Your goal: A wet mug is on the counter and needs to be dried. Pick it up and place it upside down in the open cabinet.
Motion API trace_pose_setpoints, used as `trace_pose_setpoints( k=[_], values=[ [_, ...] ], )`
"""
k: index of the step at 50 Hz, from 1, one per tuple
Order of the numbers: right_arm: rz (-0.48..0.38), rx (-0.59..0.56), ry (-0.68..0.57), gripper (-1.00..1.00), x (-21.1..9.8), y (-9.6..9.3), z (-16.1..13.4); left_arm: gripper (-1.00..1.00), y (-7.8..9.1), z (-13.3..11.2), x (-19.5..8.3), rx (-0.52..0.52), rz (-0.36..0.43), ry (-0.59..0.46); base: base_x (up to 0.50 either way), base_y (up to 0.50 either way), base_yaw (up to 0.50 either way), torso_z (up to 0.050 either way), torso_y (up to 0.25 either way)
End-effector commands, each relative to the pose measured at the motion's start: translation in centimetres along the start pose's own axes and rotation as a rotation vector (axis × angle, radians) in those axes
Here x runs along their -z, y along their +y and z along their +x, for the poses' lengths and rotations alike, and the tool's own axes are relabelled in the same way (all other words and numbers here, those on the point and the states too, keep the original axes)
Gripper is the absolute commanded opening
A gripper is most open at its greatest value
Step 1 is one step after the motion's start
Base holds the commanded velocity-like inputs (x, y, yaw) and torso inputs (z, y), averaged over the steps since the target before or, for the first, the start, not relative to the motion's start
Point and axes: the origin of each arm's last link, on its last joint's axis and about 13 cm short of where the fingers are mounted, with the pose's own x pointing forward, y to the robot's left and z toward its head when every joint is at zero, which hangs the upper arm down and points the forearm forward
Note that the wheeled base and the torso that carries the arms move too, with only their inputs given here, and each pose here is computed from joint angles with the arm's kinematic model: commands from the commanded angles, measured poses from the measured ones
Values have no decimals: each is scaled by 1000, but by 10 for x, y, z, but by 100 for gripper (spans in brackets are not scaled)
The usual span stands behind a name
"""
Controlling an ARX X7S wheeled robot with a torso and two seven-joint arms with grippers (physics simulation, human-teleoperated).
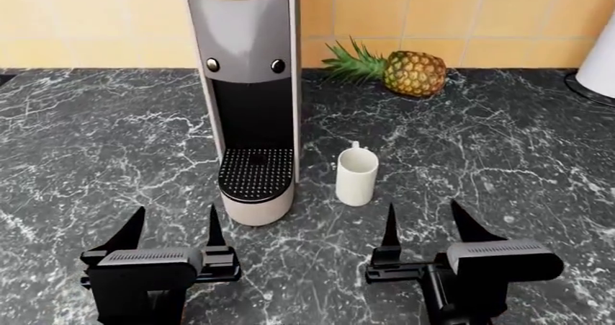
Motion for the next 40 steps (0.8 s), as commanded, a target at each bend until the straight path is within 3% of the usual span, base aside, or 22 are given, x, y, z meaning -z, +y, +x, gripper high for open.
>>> trace_pose_setpoints(
  k=[1,26,40],
  values=[
    [4,-23,17,100,0,0,0,100,0,-1,-2,0,1,-7,0,0,0,0,0],
    [47,-128,121,100,-18,-3,22,100,2,-4,-5,2,1,-14,0,0,0,0,0],
    [90,-268,211,100,-18,0,35,100,2,-4,-5,0,-3,-14,0,0,0,0,0]
  ],
)
